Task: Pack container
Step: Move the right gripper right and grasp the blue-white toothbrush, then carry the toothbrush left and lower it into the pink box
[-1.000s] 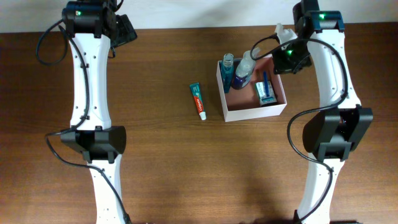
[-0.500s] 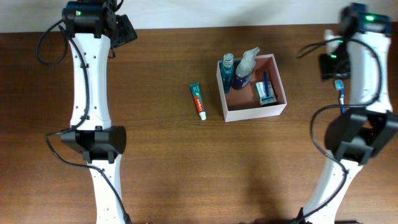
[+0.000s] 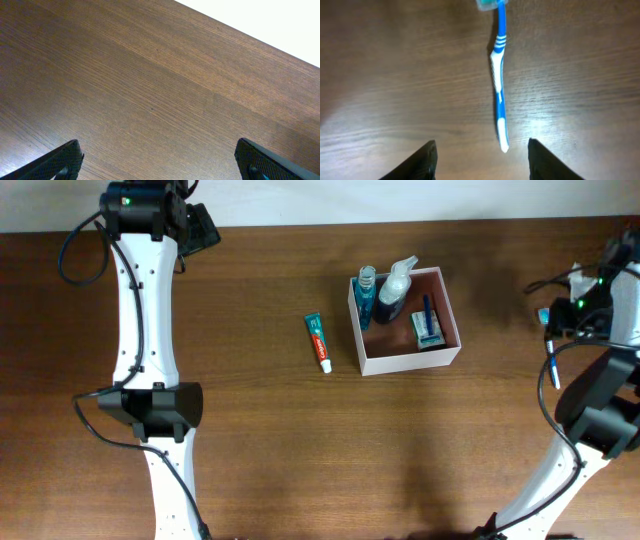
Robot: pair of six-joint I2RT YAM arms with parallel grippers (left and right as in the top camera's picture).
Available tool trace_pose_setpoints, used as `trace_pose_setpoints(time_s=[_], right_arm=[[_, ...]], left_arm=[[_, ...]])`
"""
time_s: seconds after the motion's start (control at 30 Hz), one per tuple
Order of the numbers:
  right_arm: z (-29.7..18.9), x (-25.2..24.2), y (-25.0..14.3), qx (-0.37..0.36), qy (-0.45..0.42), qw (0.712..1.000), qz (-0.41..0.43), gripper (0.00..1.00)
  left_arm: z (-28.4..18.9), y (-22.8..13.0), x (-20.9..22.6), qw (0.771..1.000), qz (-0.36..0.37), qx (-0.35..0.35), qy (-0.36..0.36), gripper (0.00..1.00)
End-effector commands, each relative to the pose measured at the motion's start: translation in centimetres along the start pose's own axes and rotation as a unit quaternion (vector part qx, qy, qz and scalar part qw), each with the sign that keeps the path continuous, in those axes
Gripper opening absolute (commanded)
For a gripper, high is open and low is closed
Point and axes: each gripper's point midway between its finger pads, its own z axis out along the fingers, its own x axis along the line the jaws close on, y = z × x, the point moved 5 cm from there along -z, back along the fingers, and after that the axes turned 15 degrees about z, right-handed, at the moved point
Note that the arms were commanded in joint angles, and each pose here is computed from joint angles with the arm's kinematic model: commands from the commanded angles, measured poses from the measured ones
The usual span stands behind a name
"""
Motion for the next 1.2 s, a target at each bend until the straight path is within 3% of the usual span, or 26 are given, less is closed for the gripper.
trace_pose_setpoints(time_s=[0.0,0.63,0.83,1.17], right_arm=[[1.6,-0.4,-0.5,0.007,0.010,0.999,-0.037,0.56],[6.7,-1.8,-1.4,0.011,-0.001,0.999,-0.052,0.56],[6.7,-1.8,-1.2,0.004,-0.002,0.999,-0.052,0.48],[8.2,-1.7,-1.7,0.006,-0.002,0.999,-0.052,0.47]], left_arm=[[-1.3,0.3,0.5,1.000,-0.009,-0.013,-0.002,0.99],[-1.3,0.3,0.5,1.000,-0.009,-0.013,-0.002,0.99],[-1.3,0.3,0.5,1.000,-0.009,-0.013,-0.002,1.00],[-1.3,0.3,0.5,1.000,-0.009,-0.013,-0.002,0.99]])
